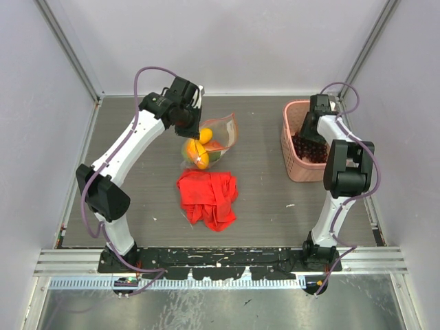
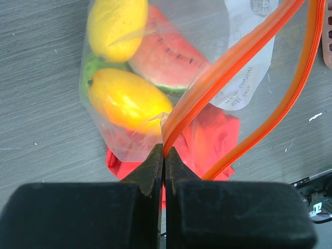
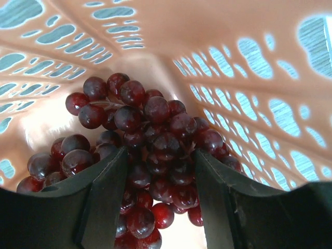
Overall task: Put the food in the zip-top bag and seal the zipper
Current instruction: Pick up the fake fruit from the bin.
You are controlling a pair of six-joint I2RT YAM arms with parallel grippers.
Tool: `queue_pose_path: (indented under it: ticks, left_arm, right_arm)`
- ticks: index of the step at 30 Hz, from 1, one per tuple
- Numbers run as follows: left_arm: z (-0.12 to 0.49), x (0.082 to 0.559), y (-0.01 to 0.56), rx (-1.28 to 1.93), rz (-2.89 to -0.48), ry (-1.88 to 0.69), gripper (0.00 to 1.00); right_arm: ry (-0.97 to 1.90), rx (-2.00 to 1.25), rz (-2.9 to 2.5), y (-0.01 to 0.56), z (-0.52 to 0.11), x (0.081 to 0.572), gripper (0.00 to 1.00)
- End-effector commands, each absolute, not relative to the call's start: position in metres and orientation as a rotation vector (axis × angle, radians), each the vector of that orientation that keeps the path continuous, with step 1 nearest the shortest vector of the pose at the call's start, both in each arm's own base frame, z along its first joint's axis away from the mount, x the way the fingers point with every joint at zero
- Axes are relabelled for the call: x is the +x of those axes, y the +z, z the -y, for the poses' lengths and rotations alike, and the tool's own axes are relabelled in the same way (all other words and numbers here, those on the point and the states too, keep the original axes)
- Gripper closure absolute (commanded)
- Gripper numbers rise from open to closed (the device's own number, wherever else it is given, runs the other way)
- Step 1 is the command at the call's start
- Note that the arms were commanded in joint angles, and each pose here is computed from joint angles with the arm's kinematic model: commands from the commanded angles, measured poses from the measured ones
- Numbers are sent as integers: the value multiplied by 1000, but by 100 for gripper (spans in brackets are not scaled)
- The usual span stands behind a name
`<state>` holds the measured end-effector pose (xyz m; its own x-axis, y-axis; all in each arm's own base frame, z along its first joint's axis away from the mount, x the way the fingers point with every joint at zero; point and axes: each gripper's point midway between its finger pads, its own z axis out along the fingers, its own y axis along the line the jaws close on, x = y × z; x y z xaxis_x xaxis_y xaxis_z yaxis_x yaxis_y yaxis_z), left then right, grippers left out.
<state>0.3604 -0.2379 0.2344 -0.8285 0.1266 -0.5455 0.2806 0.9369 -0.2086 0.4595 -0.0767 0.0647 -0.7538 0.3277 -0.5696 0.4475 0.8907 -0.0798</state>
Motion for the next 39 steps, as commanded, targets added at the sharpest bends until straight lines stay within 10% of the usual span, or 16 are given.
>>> queue_pose_path:
  ticks: [1, 13, 39]
  left_arm:
    - [237, 364, 257, 298, -2464, -414, 100]
    - [240, 362, 259, 297, -2461, -437, 100]
    - [247, 358, 262, 316, -2462, -494, 100]
  right_arm:
    - [-246, 608, -2463, 57, 80, 468, 44]
    - [-227, 563, -2359, 122, 79, 459, 99]
    - [-19, 356, -2037, 315, 48, 424, 99]
